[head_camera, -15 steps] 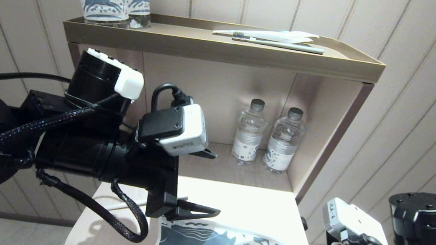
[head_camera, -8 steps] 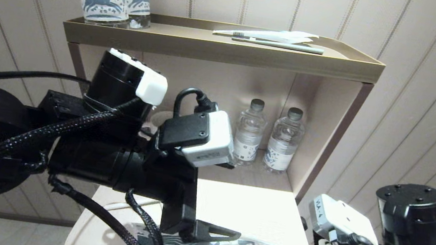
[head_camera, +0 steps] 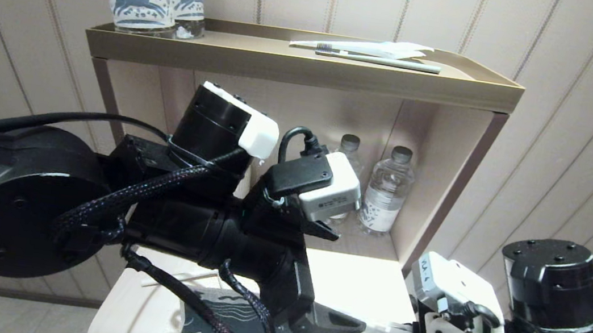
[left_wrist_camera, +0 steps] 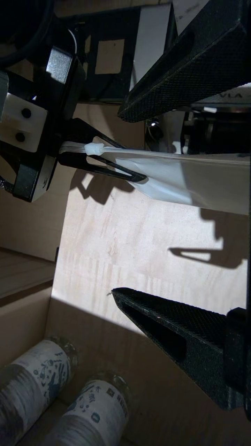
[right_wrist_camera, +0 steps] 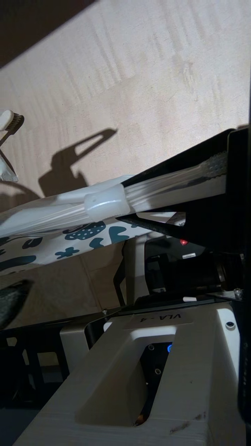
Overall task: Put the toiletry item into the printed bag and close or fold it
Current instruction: Open the storage bag
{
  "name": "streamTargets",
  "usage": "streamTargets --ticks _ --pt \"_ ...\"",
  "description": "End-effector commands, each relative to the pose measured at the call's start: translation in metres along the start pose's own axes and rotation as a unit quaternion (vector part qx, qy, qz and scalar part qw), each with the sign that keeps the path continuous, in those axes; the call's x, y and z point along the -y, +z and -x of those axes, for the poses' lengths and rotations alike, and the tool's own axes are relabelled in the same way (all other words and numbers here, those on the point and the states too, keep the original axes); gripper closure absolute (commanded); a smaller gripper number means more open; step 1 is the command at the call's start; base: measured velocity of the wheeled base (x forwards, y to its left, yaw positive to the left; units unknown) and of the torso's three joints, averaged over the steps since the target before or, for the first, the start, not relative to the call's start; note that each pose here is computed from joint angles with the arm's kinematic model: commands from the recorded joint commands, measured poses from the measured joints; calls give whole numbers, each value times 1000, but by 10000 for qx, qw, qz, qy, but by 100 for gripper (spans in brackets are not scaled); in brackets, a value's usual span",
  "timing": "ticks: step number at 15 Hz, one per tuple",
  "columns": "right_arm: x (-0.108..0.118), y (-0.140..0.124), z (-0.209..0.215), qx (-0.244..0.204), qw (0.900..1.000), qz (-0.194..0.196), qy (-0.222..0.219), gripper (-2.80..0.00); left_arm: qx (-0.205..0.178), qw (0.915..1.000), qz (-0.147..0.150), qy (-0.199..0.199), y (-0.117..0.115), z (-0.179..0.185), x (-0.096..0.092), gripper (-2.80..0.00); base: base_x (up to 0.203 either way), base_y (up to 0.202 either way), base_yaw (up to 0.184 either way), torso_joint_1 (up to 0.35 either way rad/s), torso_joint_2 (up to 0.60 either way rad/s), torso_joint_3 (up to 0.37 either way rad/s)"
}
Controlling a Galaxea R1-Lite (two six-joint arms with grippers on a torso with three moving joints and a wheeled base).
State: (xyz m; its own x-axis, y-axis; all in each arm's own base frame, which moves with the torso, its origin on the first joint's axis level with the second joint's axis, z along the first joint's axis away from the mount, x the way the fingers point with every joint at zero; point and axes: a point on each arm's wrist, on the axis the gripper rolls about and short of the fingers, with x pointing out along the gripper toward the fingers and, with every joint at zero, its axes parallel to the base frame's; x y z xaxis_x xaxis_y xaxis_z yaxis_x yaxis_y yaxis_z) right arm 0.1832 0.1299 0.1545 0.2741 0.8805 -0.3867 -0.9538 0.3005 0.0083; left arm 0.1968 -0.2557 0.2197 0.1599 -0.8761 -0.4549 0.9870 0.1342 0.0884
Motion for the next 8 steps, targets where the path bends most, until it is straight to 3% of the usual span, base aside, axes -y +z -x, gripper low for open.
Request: streamTargets --ticks 1,3,8 --pt "0 3 1 60 10000 48 7 0 -52 9998 169 -48 -3 -5 -1 -280 0 0 0 0 0 0" --pt "1 4 0 63 10000 33 14 0 -49 9993 364 -110 -2 -10 1 -280 0 0 0 0 0 0" --pt "3 6 -1 90 9999 -106 7 0 73 9985 506 -188 3 -15 6 -280 0 0 0 0 0 0"
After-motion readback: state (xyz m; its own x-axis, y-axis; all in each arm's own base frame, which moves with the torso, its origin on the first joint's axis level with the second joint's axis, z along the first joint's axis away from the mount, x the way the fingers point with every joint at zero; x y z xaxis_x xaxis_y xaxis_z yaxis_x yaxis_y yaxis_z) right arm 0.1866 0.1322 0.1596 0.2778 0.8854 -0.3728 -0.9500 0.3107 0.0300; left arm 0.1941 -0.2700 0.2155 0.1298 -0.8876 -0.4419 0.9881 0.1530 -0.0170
